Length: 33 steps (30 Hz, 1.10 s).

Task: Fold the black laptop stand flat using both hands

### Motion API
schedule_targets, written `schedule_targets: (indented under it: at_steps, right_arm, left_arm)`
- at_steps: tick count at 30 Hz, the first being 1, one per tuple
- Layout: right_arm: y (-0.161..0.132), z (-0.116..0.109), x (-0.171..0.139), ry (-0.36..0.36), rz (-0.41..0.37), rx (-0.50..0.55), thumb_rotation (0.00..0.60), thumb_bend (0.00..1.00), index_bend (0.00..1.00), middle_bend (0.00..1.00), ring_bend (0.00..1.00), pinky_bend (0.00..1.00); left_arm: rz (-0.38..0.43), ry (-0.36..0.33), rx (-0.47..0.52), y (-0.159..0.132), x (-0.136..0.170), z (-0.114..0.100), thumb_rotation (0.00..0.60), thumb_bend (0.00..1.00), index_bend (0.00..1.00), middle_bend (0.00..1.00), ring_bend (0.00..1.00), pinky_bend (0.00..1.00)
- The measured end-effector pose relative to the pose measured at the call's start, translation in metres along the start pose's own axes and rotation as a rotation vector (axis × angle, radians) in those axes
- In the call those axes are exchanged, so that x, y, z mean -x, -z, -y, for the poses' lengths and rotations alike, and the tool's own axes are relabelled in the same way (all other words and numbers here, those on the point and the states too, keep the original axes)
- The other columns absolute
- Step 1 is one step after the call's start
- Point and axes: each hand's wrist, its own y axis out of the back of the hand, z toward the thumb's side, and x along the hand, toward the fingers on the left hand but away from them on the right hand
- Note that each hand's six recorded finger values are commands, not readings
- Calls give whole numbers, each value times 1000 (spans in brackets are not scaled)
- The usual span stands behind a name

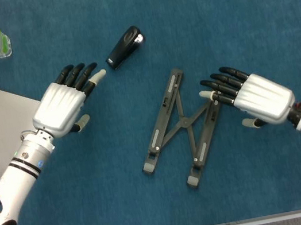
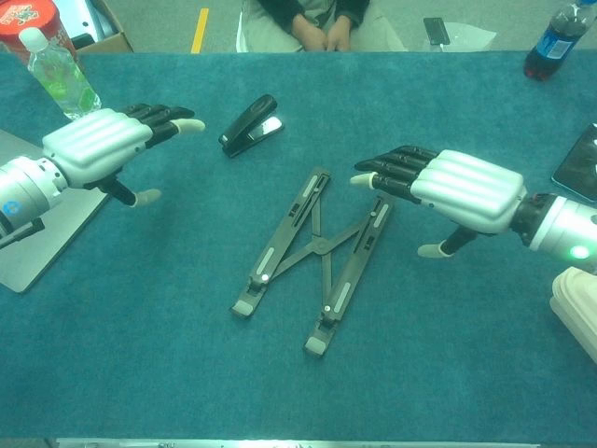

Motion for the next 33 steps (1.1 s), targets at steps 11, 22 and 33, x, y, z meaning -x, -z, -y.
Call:
schedule_targets:
  at_steps: [11,22,33]
  right_arm:
    - [-1,15,26,-5,-15,-64,600,115,0,6,0,78]
    - [-6,25,50,-4,-29,-107,600,115,0,6,0,78]
    - [-12,29,76,8,-33,-131,600,115,0,6,0,78]
  left_arm:
    - [-18,-18,6,8,6,-10,600,293,0,0,0,74]
    - [-35,-20,10,16,12,-12,600,293,0,0,0,74]
    - [-47,-29,17,23,18,-13,600,293,0,0,0,74]
